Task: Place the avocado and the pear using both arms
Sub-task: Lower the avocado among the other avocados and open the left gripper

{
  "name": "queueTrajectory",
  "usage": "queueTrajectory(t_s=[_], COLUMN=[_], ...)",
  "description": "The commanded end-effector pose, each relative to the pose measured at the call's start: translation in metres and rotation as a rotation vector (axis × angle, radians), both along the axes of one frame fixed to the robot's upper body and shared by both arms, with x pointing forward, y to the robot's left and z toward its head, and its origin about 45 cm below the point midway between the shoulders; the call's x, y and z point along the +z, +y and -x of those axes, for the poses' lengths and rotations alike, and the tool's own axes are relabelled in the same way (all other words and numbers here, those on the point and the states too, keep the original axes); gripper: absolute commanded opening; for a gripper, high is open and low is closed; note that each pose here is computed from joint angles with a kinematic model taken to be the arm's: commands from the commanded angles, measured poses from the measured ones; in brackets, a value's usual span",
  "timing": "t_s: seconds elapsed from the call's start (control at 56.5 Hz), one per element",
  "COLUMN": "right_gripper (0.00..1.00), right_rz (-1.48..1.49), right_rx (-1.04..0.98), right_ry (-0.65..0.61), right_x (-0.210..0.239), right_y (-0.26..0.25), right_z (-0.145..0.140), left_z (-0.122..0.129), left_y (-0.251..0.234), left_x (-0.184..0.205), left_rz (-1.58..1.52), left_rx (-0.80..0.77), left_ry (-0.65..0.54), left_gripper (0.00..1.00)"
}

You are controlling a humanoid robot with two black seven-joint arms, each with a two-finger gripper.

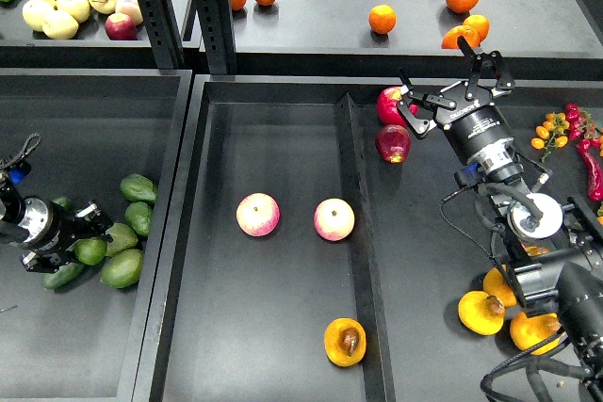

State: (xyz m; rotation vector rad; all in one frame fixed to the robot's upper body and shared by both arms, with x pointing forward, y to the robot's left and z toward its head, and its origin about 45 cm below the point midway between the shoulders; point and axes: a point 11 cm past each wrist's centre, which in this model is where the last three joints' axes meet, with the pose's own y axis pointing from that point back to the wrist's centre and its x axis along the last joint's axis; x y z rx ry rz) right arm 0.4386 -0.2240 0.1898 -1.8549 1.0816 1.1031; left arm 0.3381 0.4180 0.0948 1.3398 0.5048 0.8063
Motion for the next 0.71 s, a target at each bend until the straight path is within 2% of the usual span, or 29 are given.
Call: queueTrajectory(t_s=[0.0,0.283,0.513,0.637,0.69], right_gripper=[1.00,1.00,1.00,1.00,1.00], right_rz=[0.000,0.000,-0.001,-0.002,0.000], right_rx=[0.001,0.001,0.001,0.003,0.004], right_ry=[-0.001,-0.001,-0.003,-0.008,-0.009], right_x=[0.001,0.001,0.001,0.003,0.003], right_y=[0.000,0.000,0.000,0.001,0.001], right_z=[0.000,0.000,0.000,0.000,0.000], left_z=[0.003,0.008,0.007,0.008,0.007], left_y=[0.002,-0.012,-0.013,-0.012,-0.012], left_x=[-0.006,-0.025,-0.028,-0.028,-0.028], left_rz=[-0.006,0.006,0.004,0.003,0.004], left_rx=[0.015,0.017,0.023,0.025,0.026], left_ry=[0.010,0.040,0.040,0.041,0.040], left_gripper=[0.43,0.45,0.51,0.59,0.69])
